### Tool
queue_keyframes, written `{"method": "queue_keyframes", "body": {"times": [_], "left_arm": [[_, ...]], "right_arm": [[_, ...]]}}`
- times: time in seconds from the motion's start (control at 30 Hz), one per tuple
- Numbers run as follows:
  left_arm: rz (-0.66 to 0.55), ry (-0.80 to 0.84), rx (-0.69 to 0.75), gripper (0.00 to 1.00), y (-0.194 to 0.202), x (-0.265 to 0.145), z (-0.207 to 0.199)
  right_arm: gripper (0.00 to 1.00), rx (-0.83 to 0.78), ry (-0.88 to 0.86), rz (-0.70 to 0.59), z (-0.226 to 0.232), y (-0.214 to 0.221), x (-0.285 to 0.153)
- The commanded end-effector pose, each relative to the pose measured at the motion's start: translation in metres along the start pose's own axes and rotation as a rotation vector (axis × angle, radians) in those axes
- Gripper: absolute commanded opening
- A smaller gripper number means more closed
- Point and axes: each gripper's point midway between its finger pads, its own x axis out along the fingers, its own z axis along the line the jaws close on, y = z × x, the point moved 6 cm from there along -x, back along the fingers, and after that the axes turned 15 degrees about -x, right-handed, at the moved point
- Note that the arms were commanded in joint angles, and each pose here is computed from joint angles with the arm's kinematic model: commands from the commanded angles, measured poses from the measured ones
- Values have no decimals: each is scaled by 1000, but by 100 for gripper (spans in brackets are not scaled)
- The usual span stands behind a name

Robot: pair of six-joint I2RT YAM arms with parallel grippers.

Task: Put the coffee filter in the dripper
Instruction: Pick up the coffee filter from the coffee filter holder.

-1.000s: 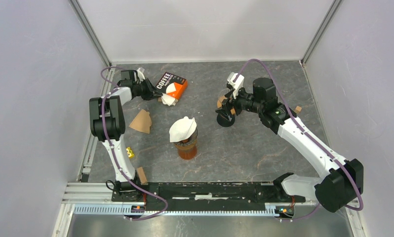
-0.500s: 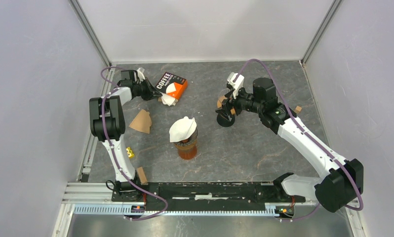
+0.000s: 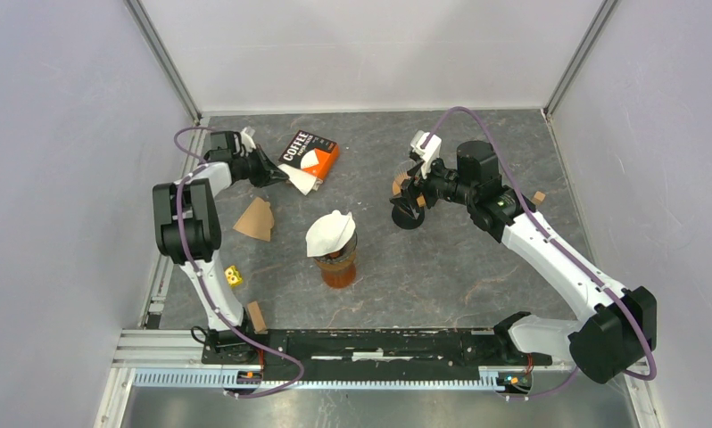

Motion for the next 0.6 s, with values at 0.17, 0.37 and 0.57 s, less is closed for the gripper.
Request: {"method": "queue_keyframes", "body": {"times": [0.17, 0.37, 0.57], "left_arm": [[-49, 66, 60, 2, -6, -34, -11], [-59, 72, 45, 2, -7, -32, -6], [-43, 75, 11, 19, -10, -19, 4]], "right_arm": [[85, -24, 23, -22, -6, -6, 0], [85, -22, 22, -18, -6, -5, 1], [85, -23, 22, -16, -6, -5, 1]]}}
